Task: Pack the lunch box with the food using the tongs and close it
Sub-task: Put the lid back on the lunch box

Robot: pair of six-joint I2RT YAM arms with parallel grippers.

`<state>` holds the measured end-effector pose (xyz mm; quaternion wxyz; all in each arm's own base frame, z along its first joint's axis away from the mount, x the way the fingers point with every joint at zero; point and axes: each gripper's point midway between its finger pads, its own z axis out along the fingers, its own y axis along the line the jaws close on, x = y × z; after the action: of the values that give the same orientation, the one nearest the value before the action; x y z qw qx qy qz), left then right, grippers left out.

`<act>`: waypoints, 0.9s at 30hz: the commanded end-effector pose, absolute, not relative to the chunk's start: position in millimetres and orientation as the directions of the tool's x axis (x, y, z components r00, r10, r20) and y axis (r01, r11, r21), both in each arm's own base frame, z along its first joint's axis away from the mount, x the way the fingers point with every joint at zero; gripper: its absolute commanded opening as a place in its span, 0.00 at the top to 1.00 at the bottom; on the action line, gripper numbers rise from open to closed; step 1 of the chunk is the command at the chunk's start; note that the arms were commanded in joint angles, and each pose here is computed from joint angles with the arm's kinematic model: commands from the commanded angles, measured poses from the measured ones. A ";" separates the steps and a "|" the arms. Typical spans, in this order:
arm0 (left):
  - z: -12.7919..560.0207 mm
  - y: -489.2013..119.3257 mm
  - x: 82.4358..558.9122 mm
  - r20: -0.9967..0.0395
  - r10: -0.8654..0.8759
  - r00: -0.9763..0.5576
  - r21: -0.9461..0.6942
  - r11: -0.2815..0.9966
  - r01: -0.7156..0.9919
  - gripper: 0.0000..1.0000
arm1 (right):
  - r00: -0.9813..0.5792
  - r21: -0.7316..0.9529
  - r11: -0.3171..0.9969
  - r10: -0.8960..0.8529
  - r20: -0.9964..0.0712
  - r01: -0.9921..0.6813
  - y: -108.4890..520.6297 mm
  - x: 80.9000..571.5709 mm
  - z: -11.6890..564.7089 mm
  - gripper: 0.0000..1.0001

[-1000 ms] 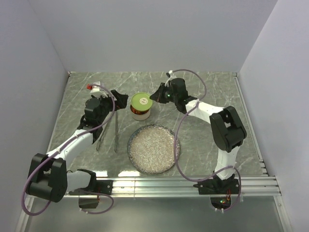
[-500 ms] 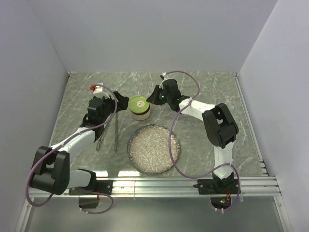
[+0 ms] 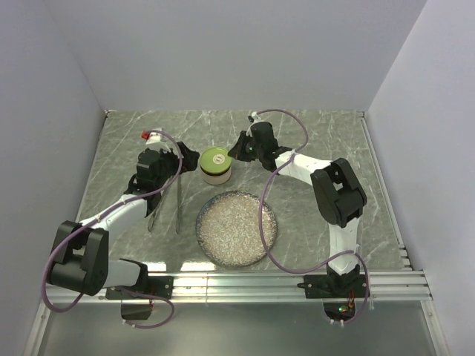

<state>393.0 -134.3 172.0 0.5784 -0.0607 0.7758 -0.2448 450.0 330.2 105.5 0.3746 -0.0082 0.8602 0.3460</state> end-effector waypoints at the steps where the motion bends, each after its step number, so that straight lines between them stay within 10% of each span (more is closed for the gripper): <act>1: 190.5 -140.2 398.9 -0.885 -0.366 -0.287 -0.436 0.868 0.237 0.01 | -0.694 0.586 0.755 0.252 -0.674 -0.294 334.5 456.3 113.0 1.00; 27: 190.3 -142.8 399.1 -0.890 -0.353 -0.288 -0.425 0.871 0.245 0.01 | -0.717 0.597 0.747 0.242 -0.654 -0.293 339.9 452.7 92.9 1.00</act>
<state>392.2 -136.4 164.7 0.5714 -0.0516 0.7832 -0.2397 449.5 332.9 90.3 0.3678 -0.0084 0.8612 0.3506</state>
